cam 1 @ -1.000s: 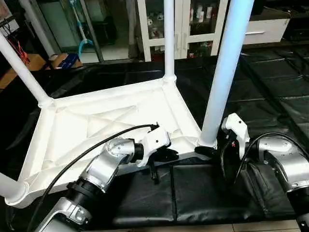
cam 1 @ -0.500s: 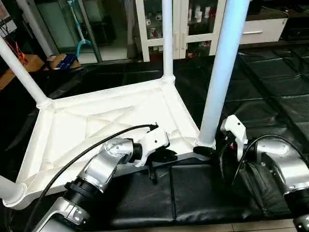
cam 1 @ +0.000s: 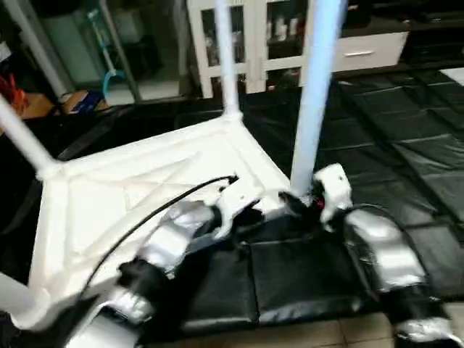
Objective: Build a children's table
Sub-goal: Rotate leg to tighten
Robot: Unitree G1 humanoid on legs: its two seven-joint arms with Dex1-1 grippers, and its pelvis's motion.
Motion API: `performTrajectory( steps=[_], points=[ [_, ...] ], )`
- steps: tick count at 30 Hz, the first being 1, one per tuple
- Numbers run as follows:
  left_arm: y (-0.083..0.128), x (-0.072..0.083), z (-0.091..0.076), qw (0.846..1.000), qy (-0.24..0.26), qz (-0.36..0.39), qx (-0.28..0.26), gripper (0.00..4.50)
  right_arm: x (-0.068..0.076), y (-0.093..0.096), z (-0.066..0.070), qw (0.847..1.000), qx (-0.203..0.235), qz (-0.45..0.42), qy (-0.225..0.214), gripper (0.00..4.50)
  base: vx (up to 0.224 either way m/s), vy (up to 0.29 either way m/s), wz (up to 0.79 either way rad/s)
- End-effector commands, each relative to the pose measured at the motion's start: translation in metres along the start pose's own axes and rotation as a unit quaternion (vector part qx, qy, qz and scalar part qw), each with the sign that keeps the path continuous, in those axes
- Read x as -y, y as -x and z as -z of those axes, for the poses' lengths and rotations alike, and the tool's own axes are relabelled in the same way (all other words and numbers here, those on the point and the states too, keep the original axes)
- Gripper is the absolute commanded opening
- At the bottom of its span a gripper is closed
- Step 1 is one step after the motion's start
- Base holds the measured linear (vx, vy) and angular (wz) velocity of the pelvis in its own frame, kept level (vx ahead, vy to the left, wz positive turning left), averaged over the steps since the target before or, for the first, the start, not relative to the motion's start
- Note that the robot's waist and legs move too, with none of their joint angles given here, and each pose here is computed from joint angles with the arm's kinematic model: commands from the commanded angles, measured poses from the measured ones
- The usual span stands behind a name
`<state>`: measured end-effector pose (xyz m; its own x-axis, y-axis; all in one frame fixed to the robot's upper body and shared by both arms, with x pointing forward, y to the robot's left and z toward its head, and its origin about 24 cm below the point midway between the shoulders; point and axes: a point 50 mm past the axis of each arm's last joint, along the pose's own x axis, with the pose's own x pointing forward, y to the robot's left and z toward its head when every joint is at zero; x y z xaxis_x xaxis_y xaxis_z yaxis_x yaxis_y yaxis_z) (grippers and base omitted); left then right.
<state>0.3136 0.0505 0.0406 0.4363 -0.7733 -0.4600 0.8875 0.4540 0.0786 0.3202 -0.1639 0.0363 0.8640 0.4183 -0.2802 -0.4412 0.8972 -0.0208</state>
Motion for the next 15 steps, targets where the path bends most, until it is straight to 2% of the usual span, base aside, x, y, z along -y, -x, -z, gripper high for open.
performTrajectory(
  steps=[1,3,4,5,6,12,13,15],
  points=[
    [-0.007,0.004,0.014,0.999,0.029,-0.016,-0.036,0.0,-0.001,-0.005,0.002,0.999,-0.012,0.04,-0.009,2.75,0.0,0.0,0.0],
    [-0.015,0.003,0.006,0.998,0.043,-0.047,-0.023,0.0,-0.018,-0.017,0.0,0.997,-0.003,0.067,-0.033,2.75,0.0,0.0,0.0],
    [-0.019,0.003,0.003,0.997,0.046,-0.059,-0.02,0.0,-0.027,-0.023,-0.003,0.997,0.002,0.07,-0.035,2.75,0.0,0.0,0.0],
    [-0.019,0.003,0.003,0.997,0.046,-0.059,-0.02,0.0,-0.027,-0.023,-0.003,0.997,0.002,0.07,-0.035,2.75,0.0,0.0,0.0],
    [-0.023,0.003,0.001,0.996,0.049,-0.073,-0.019,0.0,-0.038,-0.03,-0.007,0.997,0.011,0.071,-0.027,2.75,0.0,0.0,0.0],
    [-0.021,-0.002,0.001,0.995,0.047,-0.085,-0.015,0.0,-0.05,-0.035,-0.019,0.998,0.047,0.029,-0.022,2.75,0.0,0.0,0.0],
    [-0.018,-0.003,0.003,0.996,0.041,-0.083,-0.014,0.0,-0.053,-0.032,-0.025,0.997,0.073,-0.008,-0.038,3.1,0.0,0.0,0.0],
    [-0.017,-0.004,0.004,0.996,0.037,-0.079,-0.012,0.0,-0.053,-0.03,-0.029,0.995,0.088,-0.018,-0.038,3.45,0.0,0.0,0.0]
  ],
)
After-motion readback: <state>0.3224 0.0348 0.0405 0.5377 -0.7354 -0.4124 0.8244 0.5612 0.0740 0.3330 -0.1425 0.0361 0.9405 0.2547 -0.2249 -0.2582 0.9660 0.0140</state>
